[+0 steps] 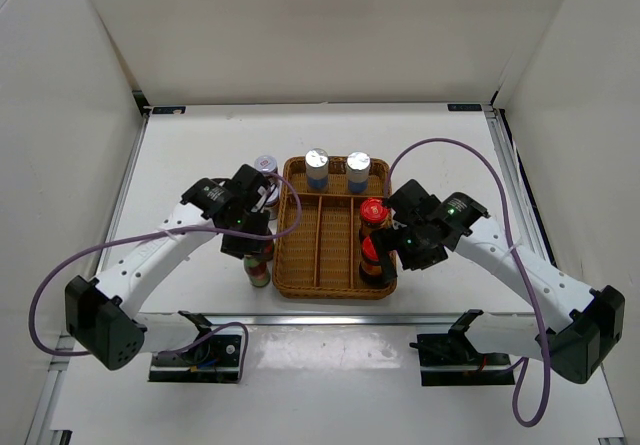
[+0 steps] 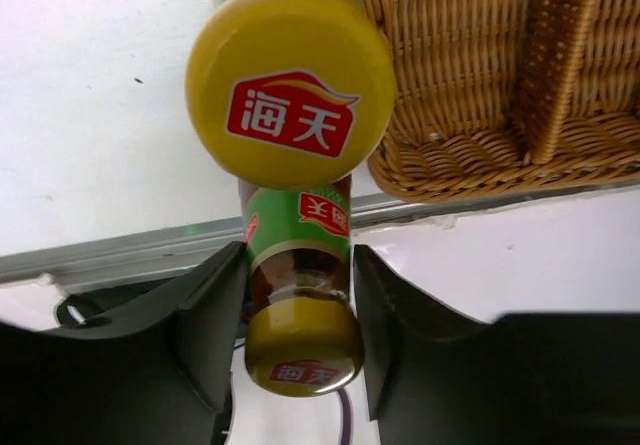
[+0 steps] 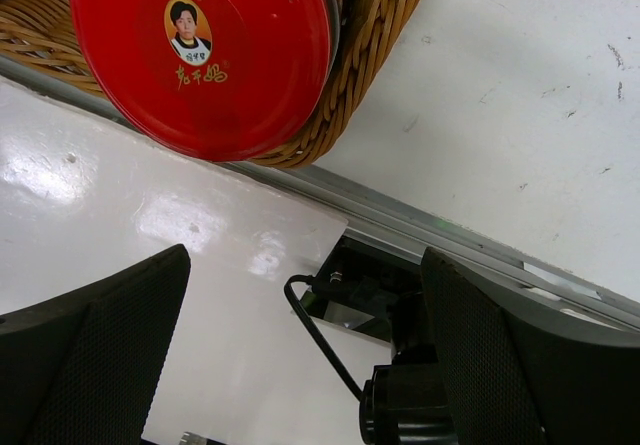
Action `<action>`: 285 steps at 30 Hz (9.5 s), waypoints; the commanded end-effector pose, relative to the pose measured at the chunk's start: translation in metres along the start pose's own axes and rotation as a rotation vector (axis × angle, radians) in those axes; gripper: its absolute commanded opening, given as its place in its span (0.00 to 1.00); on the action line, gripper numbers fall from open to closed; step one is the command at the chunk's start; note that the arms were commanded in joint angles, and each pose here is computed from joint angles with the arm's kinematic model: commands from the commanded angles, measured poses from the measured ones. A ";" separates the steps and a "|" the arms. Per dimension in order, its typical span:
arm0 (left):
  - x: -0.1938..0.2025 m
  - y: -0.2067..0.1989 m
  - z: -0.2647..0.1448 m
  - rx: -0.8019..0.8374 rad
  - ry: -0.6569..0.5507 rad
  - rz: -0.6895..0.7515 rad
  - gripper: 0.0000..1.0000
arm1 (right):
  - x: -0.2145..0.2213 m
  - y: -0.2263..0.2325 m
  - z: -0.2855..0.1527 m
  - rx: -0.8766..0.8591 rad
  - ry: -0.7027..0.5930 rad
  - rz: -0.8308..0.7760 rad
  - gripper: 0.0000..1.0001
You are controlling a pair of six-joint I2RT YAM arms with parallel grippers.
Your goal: Organize the condiment bottles
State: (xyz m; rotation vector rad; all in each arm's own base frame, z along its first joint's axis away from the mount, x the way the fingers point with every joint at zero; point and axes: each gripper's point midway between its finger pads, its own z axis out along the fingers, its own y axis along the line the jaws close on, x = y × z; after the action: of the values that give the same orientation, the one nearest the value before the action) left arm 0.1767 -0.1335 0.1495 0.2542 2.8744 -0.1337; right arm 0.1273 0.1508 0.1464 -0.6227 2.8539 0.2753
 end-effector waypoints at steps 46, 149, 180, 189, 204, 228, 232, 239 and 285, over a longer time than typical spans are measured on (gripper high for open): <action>-0.177 -0.126 0.000 -0.085 -0.164 0.106 0.11 | -0.006 -0.015 -0.029 0.042 -0.158 0.044 0.99; -0.169 -0.126 -0.154 0.230 -0.808 0.008 0.11 | -0.001 0.003 -0.005 -0.060 -0.025 -0.027 0.99; -0.135 -0.168 -0.038 0.104 -0.674 0.022 1.00 | -0.003 0.000 -0.008 -0.047 -0.049 -0.019 0.99; -0.163 -0.136 -0.153 0.130 -0.933 -0.056 1.00 | -0.002 0.002 -0.010 -0.059 -0.055 -0.020 0.99; -0.269 0.032 -0.057 -0.045 -0.634 -0.276 1.00 | -0.003 -0.002 -0.004 -0.027 -0.035 -0.008 0.99; -0.275 0.035 0.108 -0.016 -0.285 -0.254 0.83 | 0.000 -0.021 -0.001 0.093 -0.015 0.050 0.99; -0.280 0.042 0.092 -0.049 -0.329 -0.237 0.51 | 0.000 -0.021 0.000 0.096 -0.006 0.050 0.99; -0.343 0.058 -0.104 -0.107 -0.815 -0.232 0.11 | -0.002 -0.020 -0.002 0.094 -0.015 0.050 0.99; -0.201 -0.081 0.036 0.024 -0.528 -0.093 0.11 | 0.000 -0.010 0.005 0.035 0.036 0.015 0.99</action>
State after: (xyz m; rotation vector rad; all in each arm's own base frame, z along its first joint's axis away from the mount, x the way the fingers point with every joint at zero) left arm 0.3500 -0.2381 0.1523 0.1201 2.4485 -0.1580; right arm 0.1310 0.1441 0.1389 -0.5916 2.8957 0.2247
